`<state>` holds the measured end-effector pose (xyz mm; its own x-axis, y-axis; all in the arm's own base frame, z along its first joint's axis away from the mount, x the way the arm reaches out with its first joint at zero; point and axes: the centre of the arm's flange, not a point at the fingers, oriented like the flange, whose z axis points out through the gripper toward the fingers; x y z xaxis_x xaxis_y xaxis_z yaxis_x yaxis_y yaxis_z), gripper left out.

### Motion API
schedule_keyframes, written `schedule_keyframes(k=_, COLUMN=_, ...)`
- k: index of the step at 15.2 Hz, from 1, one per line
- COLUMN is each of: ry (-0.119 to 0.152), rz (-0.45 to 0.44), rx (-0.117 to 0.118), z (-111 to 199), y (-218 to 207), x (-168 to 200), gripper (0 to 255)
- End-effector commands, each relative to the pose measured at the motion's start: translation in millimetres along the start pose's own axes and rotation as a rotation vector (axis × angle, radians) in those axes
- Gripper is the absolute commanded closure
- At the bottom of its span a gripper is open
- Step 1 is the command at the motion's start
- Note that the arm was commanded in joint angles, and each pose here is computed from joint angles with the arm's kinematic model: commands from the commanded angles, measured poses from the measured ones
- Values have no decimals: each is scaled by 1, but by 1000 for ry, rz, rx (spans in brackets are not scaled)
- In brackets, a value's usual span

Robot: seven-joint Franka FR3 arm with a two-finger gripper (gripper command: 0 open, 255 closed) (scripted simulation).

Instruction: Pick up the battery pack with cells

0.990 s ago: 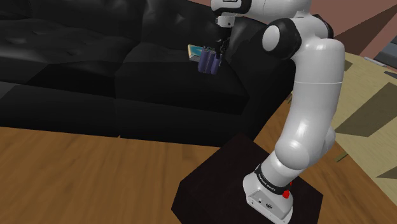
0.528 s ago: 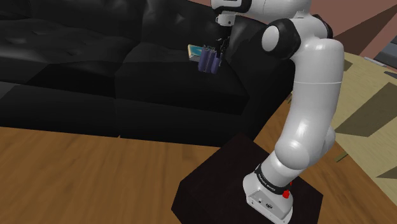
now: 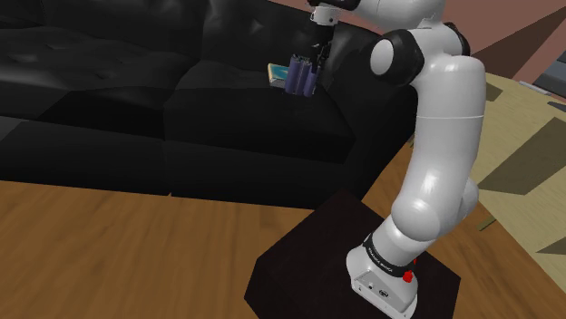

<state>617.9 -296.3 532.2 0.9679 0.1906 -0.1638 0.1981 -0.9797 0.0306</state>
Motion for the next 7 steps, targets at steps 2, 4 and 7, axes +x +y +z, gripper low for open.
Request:
schedule_keyframes(k=2, ry=1, rz=0, rx=-1, z=-17, y=0, x=-3, gripper=255)
schedule_keyframes(k=4, ry=1, rz=0, rx=-1, z=-27, y=1, x=-5, gripper=255)
schedule_keyframes(k=7, ry=1, rz=0, rx=-1, z=-33, y=1, x=-6, gripper=255)
